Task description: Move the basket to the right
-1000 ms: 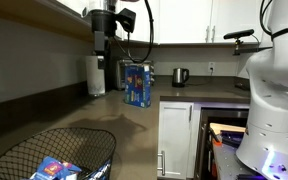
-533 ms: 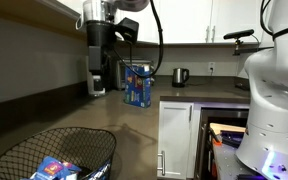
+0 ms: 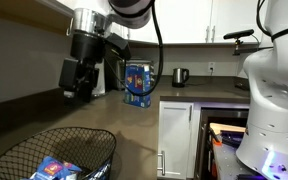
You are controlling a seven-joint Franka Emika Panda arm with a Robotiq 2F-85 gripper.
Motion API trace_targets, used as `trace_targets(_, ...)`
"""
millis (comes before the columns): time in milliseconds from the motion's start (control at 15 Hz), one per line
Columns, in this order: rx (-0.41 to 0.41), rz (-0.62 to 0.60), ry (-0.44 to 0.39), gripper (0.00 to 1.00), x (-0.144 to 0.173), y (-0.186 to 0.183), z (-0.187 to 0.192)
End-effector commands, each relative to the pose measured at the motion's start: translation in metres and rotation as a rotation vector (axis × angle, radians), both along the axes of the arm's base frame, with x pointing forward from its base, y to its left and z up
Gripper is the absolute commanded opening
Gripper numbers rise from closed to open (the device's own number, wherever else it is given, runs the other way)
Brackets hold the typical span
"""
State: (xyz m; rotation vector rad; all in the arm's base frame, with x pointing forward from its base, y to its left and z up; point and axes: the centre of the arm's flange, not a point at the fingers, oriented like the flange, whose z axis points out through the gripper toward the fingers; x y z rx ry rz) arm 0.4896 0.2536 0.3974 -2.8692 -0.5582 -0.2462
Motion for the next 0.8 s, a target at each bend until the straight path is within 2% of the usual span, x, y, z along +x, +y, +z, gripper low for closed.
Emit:
trace_targets(0,0.038,-0.024,0.012,0.96,0.033,0.004,-0.016)
trace_targets(200,0.06,-0.024,0.074,0.99,0.031,0.012,-0.043)
trace_targets(267,0.065,-0.025,0.098,0.95,0.032,0.015,-0.051)
trace_targets(533,0.08,-0.027,0.177,0.95,0.026,0.022,-0.074)
trace_targets(600,0.076,-0.027,0.187,0.71,0.025,0.022,-0.077)
trace_targets(667,0.068,-0.024,0.192,0.71,0.024,0.022,-0.079)
trace_targets(733,0.054,-0.027,0.195,0.65,0.024,0.02,-0.081)
